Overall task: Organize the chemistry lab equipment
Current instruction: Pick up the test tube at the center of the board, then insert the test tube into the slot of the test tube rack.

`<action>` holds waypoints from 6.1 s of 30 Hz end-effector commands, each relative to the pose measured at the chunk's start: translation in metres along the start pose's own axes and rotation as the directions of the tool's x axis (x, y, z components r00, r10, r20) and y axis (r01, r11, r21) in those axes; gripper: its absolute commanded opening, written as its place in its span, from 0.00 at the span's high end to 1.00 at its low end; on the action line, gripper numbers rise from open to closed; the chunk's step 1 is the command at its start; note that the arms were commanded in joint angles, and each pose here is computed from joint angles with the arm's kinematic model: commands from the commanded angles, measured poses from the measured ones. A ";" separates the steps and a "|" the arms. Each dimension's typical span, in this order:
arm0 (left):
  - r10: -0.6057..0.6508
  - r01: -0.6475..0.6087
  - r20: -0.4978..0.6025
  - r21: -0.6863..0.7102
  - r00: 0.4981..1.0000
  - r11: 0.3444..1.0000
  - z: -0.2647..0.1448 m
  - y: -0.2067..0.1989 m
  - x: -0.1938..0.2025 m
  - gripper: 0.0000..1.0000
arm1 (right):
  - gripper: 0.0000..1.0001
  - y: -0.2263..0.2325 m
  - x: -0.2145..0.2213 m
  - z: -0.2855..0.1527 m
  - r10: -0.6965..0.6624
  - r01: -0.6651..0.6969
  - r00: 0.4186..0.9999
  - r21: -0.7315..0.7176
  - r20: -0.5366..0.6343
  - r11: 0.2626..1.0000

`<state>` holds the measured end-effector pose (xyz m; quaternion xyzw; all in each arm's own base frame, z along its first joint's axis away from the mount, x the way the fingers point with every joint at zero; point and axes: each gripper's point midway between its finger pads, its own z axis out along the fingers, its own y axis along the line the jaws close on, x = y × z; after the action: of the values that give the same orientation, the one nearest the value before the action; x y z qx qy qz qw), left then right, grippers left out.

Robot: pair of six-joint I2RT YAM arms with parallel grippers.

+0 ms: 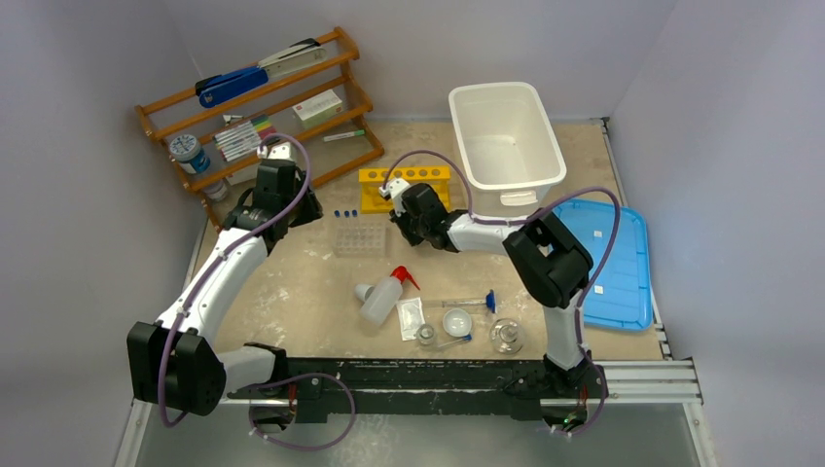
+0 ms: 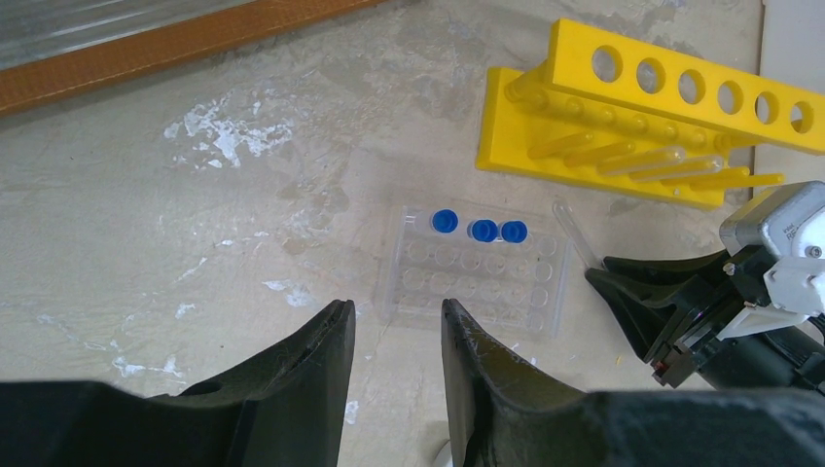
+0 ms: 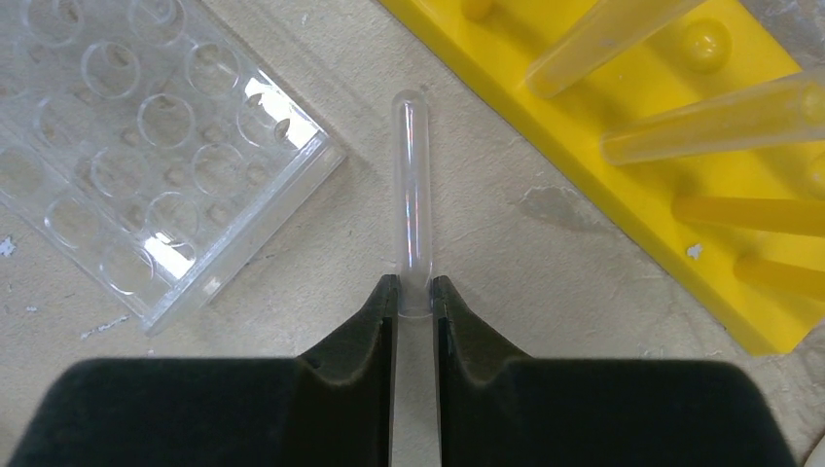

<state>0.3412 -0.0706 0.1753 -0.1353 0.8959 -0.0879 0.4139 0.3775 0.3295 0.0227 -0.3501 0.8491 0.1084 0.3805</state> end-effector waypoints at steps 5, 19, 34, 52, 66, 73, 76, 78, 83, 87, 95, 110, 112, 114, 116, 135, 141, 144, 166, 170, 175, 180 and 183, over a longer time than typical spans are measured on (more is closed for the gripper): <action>-0.054 0.048 0.090 0.071 0.994 0.996 -0.009 -0.018 -0.033 0.63 | 0.87 -0.003 -0.004 -0.039 -0.009 0.009 1.000 0.016 0.010 1.000; -0.126 0.087 0.054 0.460 0.991 0.884 -0.031 -0.109 -0.076 0.67 | 0.89 -0.011 -0.040 -0.116 0.002 -0.006 0.995 0.032 0.100 0.999; -0.165 0.143 -0.052 0.782 0.985 0.607 -0.071 -0.174 -0.082 0.66 | 0.95 -0.007 -0.135 -0.188 0.064 -0.060 0.939 -0.023 0.339 0.998; -0.165 0.150 -0.073 0.840 0.984 0.521 -0.085 -0.192 -0.085 0.63 | 0.95 -0.002 -0.191 -0.219 0.055 -0.041 0.896 -0.041 0.441 0.998; -0.179 0.160 -0.084 0.866 0.980 0.473 -0.089 -0.207 -0.086 0.54 | 0.94 0.009 -0.198 -0.223 0.045 -0.024 0.894 -0.052 0.446 0.998; -0.173 0.159 -0.086 0.867 0.981 0.472 -0.089 -0.210 -0.084 0.61 | 0.95 0.009 -0.198 -0.226 0.044 -0.026 0.893 -0.046 0.448 0.999; -0.158 0.154 -0.086 0.852 0.984 0.499 -0.084 -0.205 -0.078 0.62 | 0.95 0.008 -0.199 -0.227 0.048 -0.032 0.890 -0.044 0.453 0.999; -0.155 0.155 -0.087 0.844 0.984 0.513 -0.082 -0.203 -0.075 0.61 | 0.95 0.007 -0.199 -0.230 0.048 -0.034 0.887 -0.037 0.459 0.999; -0.168 0.162 -0.085 0.840 0.982 0.519 -0.081 -0.201 -0.075 0.54 | 0.95 0.006 -0.198 -0.231 0.049 -0.037 0.887 -0.034 0.459 0.999; -0.172 0.168 -0.091 0.842 0.981 0.512 -0.080 -0.202 -0.075 0.55 | 0.95 0.006 -0.196 -0.232 0.045 -0.033 0.889 -0.034 0.456 0.999; -0.205 0.187 -0.096 0.850 0.974 0.492 -0.080 -0.204 -0.078 0.63 | 0.95 0.009 -0.193 -0.229 0.040 -0.022 0.892 -0.045 0.450 0.999; -0.218 0.192 -0.094 0.852 0.972 0.488 -0.079 -0.206 -0.079 0.69 | 0.95 0.015 -0.189 -0.223 0.020 0.010 0.897 -0.065 0.441 0.998; -0.215 0.193 -0.097 0.850 0.972 0.491 -0.078 -0.206 -0.077 0.72 | 0.95 0.015 -0.189 -0.222 0.020 0.011 0.898 -0.067 0.440 0.998; -0.211 0.196 -0.101 0.846 0.972 0.496 -0.077 -0.205 -0.075 0.76 | 0.95 0.015 -0.188 -0.221 0.020 0.011 0.899 -0.067 0.437 0.998; -0.210 0.196 -0.101 0.843 0.972 0.502 -0.077 -0.204 -0.072 0.80 | 0.95 0.015 -0.187 -0.220 0.019 0.012 0.901 -0.069 0.433 0.998; -0.175 0.112 0.015 0.716 0.985 0.689 -0.042 -0.182 -0.082 0.86 | 0.50 -0.031 -0.172 -0.249 0.111 -0.149 0.892 0.052 0.439 0.988; -0.104 0.009 0.119 0.612 0.987 0.791 -0.011 -0.155 -0.070 0.86 | 0.50 -0.096 -0.164 -0.251 0.254 -0.355 0.806 0.092 0.534 0.930; -0.081 -0.035 0.183 0.557 0.980 0.830 -0.003 -0.140 -0.065 0.86 | 0.50 -0.111 -0.179 -0.251 0.267 -0.411 0.749 0.109 0.607 0.905; -0.128 -0.098 0.469 0.428 0.874 0.898 0.020 -0.143 -0.073 0.96 | 0.48 -0.071 -0.112 -0.201 0.268 -0.385 0.738 0.061 0.620 0.921; -0.053 -0.178 0.525 0.380 0.849 0.908 0.027 -0.152 -0.080 0.95 | 0.48 -0.066 -0.102 -0.199 0.277 -0.385 0.727 0.039 0.628 0.922; 0.019 -0.241 0.550 0.334 0.835 0.911 0.047 -0.163 -0.078 0.93 | 0.48 -0.064 -0.091 -0.188 0.264 -0.364 0.753 0.048 0.603 0.930; 0.077 -0.279 0.551 0.294 0.831 0.914 0.069 -0.164 -0.064 0.93 | 0.48 -0.061 -0.081 -0.175 0.231 -0.322 0.787 0.062 0.572 0.945; 0.093 -0.288 0.549 0.280 0.831 0.916 0.078 -0.163 -0.061 0.92 | 0.48 -0.059 -0.075 -0.169 0.227 -0.313 0.797 0.061 0.560 0.948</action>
<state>0.4504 -0.2070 0.1820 0.0073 0.7658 -0.1726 0.6194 0.3533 0.2424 0.1951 -0.1358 0.7674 0.1847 0.5988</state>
